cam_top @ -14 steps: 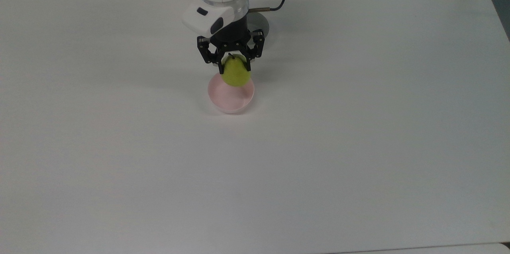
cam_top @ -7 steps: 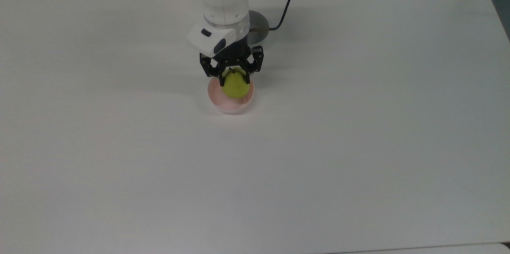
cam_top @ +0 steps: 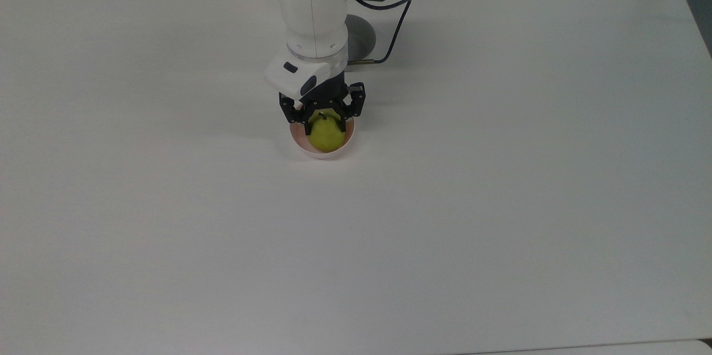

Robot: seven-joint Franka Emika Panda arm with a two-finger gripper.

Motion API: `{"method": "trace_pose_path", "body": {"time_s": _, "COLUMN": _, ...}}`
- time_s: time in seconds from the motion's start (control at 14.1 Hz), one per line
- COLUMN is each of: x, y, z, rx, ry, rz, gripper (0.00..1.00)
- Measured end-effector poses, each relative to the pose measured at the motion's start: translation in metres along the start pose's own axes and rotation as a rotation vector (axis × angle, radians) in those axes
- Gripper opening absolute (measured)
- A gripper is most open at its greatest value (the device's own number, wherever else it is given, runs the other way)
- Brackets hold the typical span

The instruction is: Place the pear in the bowl

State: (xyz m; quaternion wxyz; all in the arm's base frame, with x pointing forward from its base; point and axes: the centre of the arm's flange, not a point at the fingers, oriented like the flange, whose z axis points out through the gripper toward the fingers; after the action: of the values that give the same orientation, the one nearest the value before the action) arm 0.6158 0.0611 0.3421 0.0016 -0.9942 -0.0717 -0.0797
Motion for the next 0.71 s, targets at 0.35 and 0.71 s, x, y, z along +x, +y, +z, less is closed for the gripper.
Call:
{"method": "trace_pose_path", "body": {"time_s": 0.35, "x": 0.001, "y": 0.01, "z": -0.002, "rx": -0.004, "ry": 0.005, "rz": 0.015, "gripper": 0.93}}
{"method": "trace_pose_path", "body": {"time_s": 0.71, "x": 0.011, "y": 0.017, "z": -0.024, "rx": -0.004, "ry": 0.021, "rz": 0.037, "gripper": 1.0}}
